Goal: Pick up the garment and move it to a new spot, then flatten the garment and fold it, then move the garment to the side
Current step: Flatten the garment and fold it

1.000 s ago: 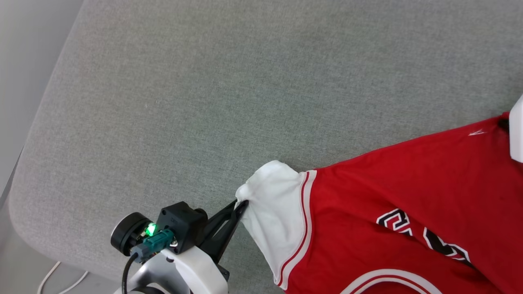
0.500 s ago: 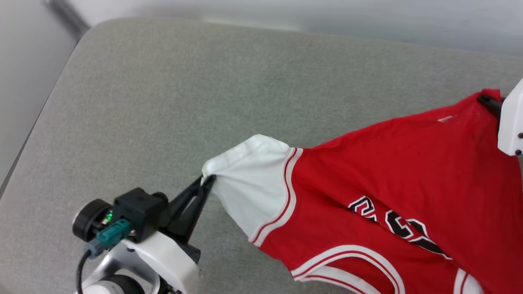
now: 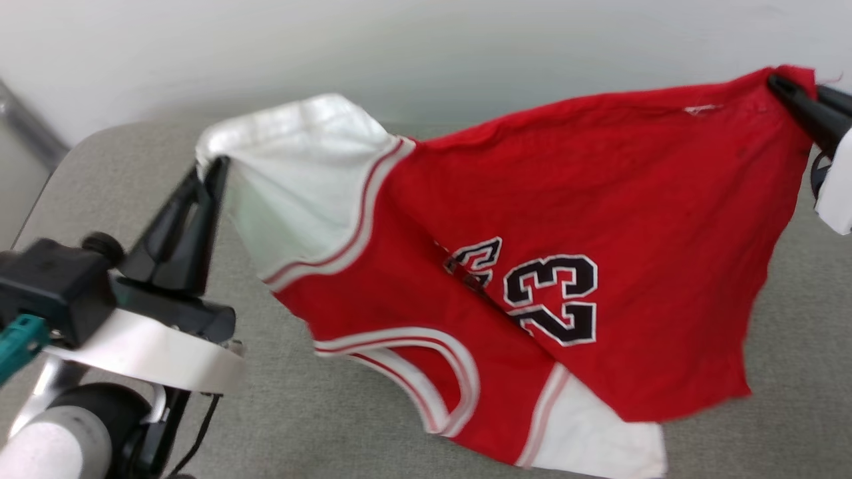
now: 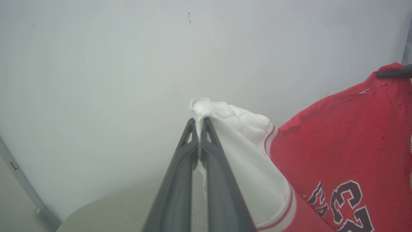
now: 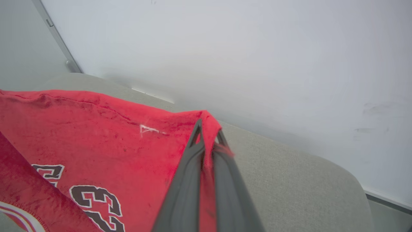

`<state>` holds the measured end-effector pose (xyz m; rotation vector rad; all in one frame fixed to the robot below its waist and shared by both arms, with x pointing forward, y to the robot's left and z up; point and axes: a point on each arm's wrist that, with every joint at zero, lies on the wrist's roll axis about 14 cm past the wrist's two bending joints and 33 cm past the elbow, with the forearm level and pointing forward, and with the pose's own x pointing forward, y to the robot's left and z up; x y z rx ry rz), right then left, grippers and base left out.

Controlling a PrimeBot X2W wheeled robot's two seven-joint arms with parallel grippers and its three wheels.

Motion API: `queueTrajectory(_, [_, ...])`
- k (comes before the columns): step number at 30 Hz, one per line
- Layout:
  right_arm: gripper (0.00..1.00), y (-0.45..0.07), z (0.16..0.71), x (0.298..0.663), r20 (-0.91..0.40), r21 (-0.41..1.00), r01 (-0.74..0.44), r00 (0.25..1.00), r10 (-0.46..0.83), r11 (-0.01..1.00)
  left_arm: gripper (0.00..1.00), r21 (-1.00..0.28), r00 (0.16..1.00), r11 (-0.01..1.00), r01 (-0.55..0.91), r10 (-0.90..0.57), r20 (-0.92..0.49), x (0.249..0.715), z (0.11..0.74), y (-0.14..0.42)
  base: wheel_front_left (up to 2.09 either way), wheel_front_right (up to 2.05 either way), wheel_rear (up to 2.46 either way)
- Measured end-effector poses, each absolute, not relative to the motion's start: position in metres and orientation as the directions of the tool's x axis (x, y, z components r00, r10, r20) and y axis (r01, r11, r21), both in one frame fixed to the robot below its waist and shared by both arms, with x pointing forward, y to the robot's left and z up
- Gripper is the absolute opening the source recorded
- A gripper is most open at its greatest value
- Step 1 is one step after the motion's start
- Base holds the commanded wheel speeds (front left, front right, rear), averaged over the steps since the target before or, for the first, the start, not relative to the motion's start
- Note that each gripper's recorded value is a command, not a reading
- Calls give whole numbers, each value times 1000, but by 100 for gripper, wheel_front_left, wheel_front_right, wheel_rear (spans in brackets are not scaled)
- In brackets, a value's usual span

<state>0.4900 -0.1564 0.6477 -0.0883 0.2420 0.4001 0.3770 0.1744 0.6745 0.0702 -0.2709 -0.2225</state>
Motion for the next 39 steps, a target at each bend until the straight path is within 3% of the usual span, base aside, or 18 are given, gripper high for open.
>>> queueTrajectory(8, [0,-172,702,459,-74,-87,-363,931,357,928,0,126,858,971,202,-238,456,378,743,166,0,0,0])
queueTrajectory(12, [0,-178,733,443,37,-117,-338,938,344,934,0,130,773,976,175,-218,596,378,795,167,0,0,0])
queueTrajectory(22, [0,-184,756,442,135,-135,-311,935,328,941,0,149,681,978,143,-207,702,392,840,171,0,0,0])
queueTrajectory(30, [0,-189,767,477,191,-163,-282,931,311,945,0,192,637,973,130,-230,736,432,859,174,0,0,0])
queueTrajectory(39, [0,-185,754,560,229,-193,-263,925,304,945,0,173,660,974,143,-225,717,532,857,184,0,0,0])
